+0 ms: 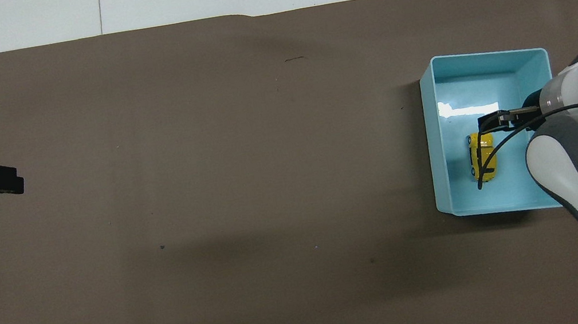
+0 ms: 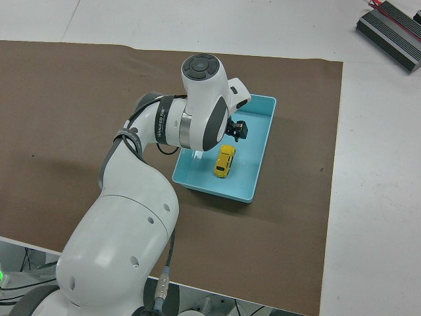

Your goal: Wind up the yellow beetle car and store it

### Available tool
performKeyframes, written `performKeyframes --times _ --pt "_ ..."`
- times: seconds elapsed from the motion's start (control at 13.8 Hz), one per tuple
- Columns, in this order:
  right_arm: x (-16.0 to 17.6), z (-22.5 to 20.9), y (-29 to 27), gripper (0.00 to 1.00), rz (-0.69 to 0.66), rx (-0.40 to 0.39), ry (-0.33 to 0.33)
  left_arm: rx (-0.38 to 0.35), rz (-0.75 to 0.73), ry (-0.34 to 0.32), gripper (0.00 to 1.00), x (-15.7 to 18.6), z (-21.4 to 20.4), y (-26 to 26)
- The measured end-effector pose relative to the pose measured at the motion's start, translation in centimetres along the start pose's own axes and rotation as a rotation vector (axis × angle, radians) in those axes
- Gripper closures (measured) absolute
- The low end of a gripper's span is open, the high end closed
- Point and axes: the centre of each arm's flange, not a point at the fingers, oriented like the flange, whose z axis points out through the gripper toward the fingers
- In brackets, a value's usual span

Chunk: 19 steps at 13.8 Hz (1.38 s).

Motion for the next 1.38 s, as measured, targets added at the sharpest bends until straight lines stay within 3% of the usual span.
performKeyframes --times 0.36,0.87,1.38 --pt "0.3 -3.9 -2.3 0.0 0.059 -0.031 -0.039 0.0 0.0 0.0 0.0 0.0 0.0 0.0" --pt "-0.2 -13.5 -2.5 0.0 0.024 0.022 -0.028 0.0 0.0 0.0 0.0 0.0 0.0 0.0" --pt "-1.0 -19.5 -2.7 0.0 0.015 0.021 -0.033 0.0 0.0 0.0 0.0 0.0 0.0 0.0"
